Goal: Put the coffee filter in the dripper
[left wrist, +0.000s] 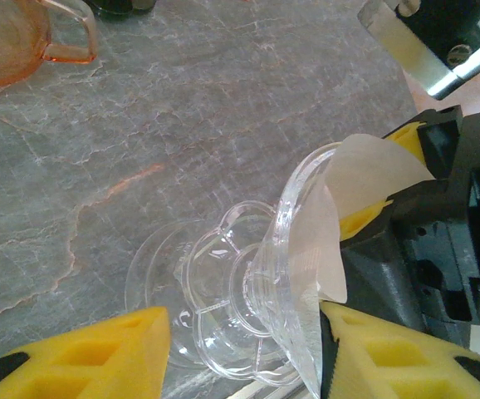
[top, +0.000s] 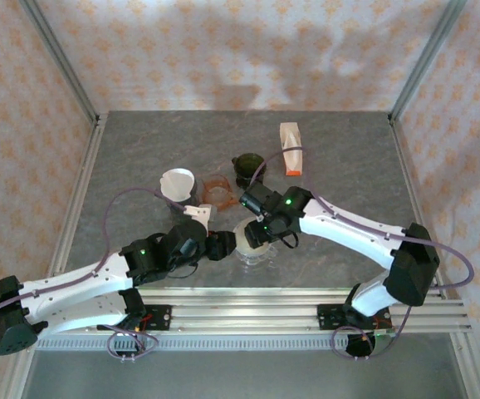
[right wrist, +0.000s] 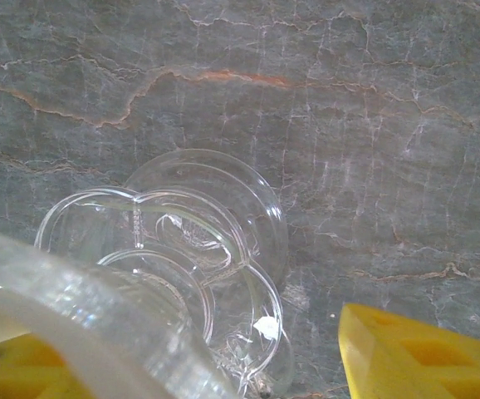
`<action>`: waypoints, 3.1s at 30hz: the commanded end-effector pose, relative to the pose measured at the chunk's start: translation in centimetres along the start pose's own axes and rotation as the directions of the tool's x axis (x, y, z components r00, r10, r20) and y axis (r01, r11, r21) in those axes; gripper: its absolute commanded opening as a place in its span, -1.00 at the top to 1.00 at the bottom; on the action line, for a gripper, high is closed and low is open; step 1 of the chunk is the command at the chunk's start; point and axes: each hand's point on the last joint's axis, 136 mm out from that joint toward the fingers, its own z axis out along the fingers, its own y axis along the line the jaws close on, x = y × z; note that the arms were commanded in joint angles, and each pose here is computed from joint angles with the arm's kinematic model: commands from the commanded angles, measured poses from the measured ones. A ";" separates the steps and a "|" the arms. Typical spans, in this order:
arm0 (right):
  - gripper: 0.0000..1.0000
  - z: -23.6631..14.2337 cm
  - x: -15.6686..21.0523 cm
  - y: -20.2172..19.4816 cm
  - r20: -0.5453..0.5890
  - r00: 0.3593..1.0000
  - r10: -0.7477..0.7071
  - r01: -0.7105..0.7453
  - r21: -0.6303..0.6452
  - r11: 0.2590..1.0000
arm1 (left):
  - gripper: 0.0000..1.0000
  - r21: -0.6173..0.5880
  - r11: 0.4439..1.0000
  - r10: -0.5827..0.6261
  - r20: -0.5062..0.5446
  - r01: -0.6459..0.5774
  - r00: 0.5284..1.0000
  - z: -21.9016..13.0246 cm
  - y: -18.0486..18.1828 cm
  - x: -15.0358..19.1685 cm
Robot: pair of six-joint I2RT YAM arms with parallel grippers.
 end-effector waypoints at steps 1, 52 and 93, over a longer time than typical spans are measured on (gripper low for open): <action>-0.24 0.7 0.3 -0.6 -0.015 1.000 -0.008 0.009 0.023 1.000 | 0.01 -0.019 1.000 -0.002 -0.004 0.002 1.000 0.3 0.4 0.3; -0.24 -0.8 -0.5 -1.2 0.067 0.998 0.009 -0.012 0.051 0.999 | -0.07 0.020 1.000 -0.024 0.022 0.023 0.999 0.1 -0.1 0.0; -0.15 -6.4 2.6 -2.9 0.199 0.968 0.156 -0.149 -0.046 0.988 | -0.09 0.012 1.000 -0.029 0.029 0.029 0.999 0.1 0.3 0.1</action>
